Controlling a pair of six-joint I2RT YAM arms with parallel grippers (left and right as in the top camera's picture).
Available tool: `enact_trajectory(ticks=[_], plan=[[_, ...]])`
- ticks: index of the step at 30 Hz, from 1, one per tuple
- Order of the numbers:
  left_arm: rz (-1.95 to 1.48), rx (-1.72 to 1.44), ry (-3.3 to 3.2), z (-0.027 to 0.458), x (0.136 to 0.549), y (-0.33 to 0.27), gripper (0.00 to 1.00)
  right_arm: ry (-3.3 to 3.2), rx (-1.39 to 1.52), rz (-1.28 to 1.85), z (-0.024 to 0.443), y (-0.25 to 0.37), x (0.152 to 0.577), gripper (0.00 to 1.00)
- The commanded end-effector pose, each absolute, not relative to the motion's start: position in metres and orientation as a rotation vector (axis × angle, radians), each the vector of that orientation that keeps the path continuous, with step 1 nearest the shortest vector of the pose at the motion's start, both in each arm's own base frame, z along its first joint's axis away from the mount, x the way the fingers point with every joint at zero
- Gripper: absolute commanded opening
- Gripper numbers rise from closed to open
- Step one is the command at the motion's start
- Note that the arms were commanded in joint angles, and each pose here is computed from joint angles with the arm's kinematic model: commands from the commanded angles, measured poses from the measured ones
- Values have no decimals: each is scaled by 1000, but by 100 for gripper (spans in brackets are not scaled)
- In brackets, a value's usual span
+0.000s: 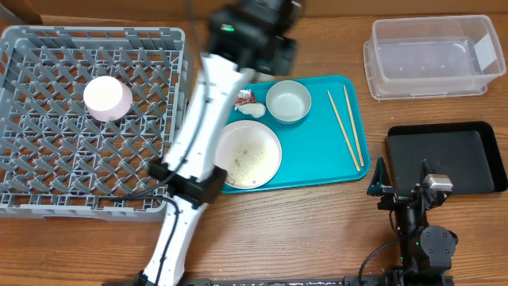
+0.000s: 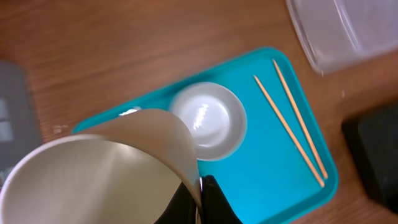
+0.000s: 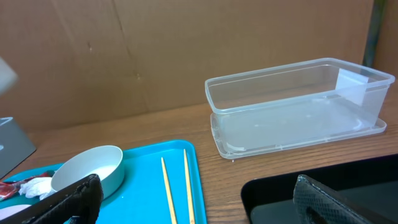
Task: Sort waste into correct bins and load items into the dishwasher
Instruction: 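Lift the white paper cup and carry it over the dish rack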
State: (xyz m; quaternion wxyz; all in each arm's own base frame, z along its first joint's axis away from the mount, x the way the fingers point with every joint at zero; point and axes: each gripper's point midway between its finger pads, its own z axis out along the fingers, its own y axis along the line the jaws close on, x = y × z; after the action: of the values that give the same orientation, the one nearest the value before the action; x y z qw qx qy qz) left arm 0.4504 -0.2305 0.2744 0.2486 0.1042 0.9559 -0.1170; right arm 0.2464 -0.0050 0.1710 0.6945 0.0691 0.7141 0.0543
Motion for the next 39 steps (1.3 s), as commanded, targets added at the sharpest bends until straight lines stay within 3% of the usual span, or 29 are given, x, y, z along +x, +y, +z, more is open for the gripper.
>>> enact_trajectory(ticks=[1, 6, 11, 20, 31, 39], plan=[[-556, 191, 2571, 301, 456, -203, 4, 1589, 158, 123, 169, -6, 246, 100], [-924, 127, 2497, 333, 457, -168, 4, 1589, 158, 123, 169, -6, 246, 100], [-1057, 43, 2431, 347, 465, -124, 4, 1589, 158, 123, 169, -6, 246, 100], [-852, 16, 2407, 335, 483, -49, 4, 1589, 158, 123, 169, -6, 246, 100], [-873, -232, 2421, 320, 485, 21, 4, 1589, 158, 123, 169, -6, 246, 100], [-786, -359, 2583, 292, 443, 56, 4, 1589, 158, 123, 169, -6, 246, 100]])
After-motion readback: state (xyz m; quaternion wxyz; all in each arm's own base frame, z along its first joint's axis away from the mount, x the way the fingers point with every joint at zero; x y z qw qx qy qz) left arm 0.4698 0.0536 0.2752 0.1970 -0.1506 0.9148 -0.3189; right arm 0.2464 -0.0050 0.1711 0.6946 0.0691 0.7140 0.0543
